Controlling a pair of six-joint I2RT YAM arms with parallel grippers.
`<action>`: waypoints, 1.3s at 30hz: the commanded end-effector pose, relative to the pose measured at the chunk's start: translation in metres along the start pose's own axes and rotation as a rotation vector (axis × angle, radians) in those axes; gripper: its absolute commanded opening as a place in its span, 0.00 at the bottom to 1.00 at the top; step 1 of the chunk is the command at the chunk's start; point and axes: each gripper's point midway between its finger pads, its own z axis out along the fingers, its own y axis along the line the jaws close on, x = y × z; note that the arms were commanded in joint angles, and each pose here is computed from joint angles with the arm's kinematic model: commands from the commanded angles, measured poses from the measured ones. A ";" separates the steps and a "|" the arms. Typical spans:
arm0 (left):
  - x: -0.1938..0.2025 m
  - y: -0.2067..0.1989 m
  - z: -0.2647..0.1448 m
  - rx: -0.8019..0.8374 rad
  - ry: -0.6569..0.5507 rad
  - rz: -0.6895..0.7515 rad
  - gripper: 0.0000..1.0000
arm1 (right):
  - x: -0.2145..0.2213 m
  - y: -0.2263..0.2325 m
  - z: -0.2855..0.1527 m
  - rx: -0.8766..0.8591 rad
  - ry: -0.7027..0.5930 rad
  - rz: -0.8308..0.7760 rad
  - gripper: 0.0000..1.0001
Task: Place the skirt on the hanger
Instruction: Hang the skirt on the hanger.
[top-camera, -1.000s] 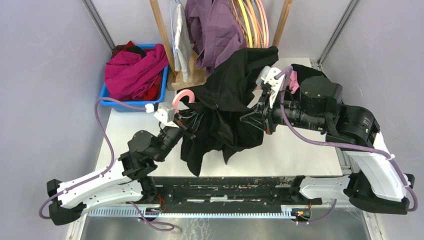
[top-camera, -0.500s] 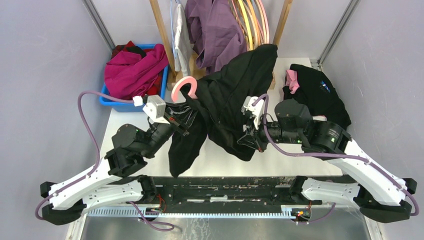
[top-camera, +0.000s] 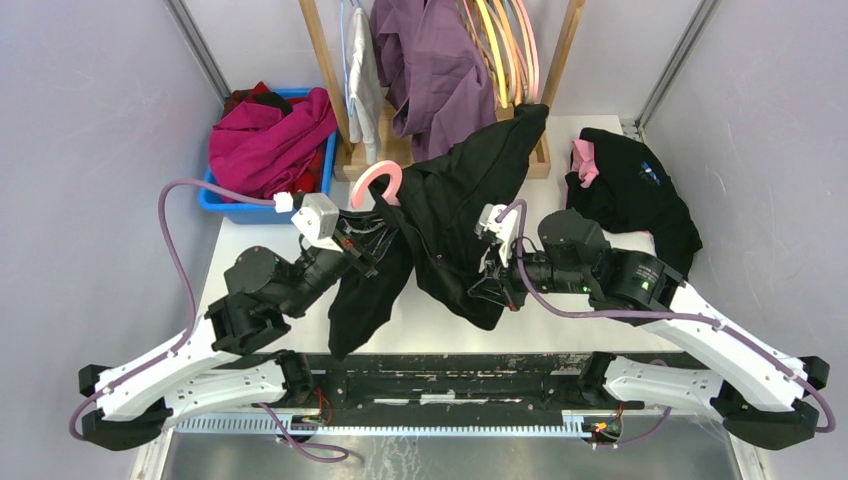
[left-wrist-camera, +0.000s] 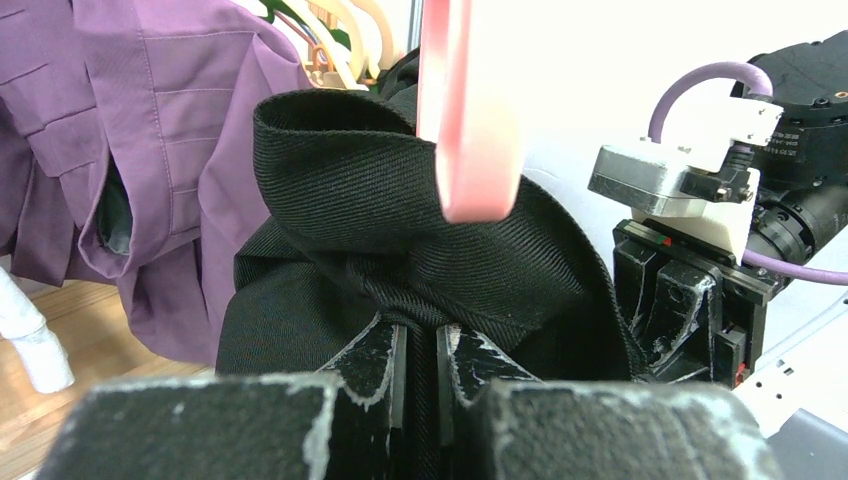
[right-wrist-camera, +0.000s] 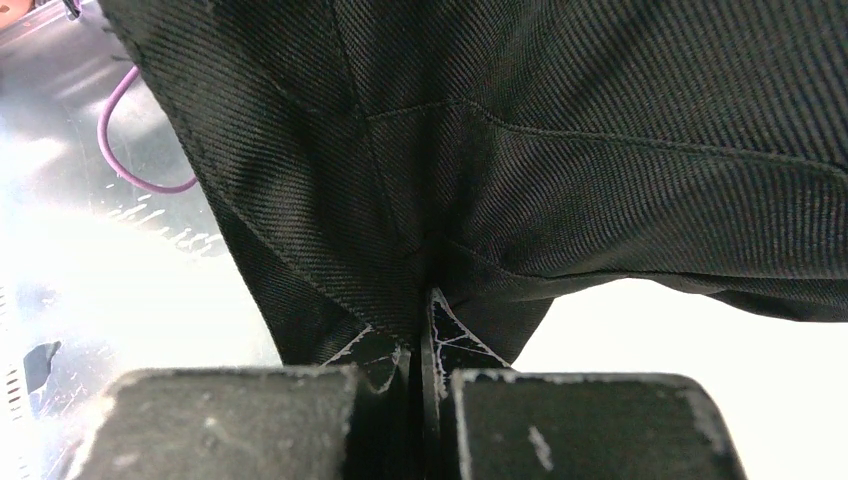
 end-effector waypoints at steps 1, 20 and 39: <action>-0.096 0.005 -0.016 -0.012 -0.280 -0.073 0.04 | 0.006 0.007 0.006 -0.042 0.022 0.011 0.01; -0.111 0.001 -0.035 0.035 -0.303 -0.112 0.05 | 0.045 0.008 0.029 -0.101 0.140 0.036 0.28; -0.054 -0.021 -0.039 0.157 -0.052 -0.076 0.06 | -0.020 0.072 -0.062 -0.334 -0.143 -0.088 0.55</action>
